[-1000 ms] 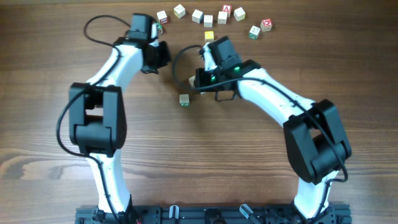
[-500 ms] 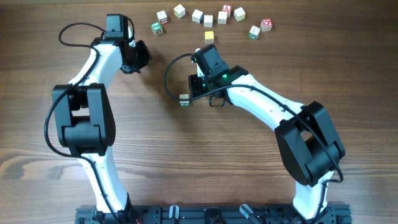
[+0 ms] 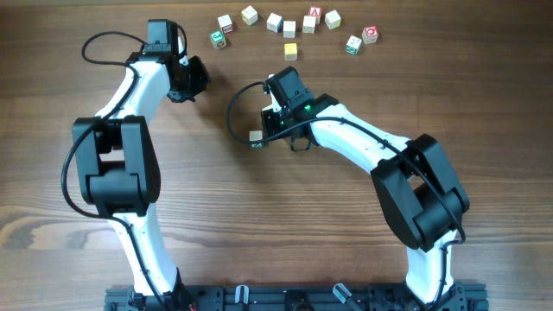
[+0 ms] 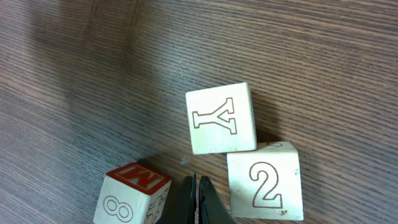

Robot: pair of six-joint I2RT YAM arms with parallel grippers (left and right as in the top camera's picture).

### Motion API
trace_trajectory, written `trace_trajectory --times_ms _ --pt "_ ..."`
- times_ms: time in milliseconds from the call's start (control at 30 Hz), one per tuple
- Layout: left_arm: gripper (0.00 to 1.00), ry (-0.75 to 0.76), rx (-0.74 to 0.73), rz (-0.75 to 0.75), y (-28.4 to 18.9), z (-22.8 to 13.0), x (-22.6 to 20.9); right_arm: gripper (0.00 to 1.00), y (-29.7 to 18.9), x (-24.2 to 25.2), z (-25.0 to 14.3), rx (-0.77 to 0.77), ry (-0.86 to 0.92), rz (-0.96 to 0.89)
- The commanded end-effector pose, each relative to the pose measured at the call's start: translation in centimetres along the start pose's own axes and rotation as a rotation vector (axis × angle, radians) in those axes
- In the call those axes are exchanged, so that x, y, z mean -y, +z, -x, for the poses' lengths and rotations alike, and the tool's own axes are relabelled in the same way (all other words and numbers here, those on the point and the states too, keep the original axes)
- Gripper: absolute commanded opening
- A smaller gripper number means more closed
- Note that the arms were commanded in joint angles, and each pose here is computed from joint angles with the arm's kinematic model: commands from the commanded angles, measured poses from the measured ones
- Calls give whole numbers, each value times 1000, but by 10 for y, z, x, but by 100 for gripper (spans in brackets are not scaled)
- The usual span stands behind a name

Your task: Form a circle

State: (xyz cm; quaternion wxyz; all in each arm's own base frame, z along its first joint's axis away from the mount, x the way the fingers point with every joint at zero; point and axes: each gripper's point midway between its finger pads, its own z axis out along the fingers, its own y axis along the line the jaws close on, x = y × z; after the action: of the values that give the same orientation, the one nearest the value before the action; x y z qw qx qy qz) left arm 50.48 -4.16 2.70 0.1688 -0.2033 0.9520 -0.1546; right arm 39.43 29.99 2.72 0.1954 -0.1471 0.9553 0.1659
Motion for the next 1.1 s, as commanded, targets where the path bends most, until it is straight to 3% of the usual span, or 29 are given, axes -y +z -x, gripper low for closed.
trace_trajectory --times_ms 0,400,1067 --pt "4 -2 24 -7 -7 7 6 5 9 3 -7 -13 -13 -22" --pt "4 -3 24 -7 -7 7 6 5 8 21 -2 25 83 -123" --pt "4 -4 20 -5 -7 6 5 5 8 23 5 58 106 -136"
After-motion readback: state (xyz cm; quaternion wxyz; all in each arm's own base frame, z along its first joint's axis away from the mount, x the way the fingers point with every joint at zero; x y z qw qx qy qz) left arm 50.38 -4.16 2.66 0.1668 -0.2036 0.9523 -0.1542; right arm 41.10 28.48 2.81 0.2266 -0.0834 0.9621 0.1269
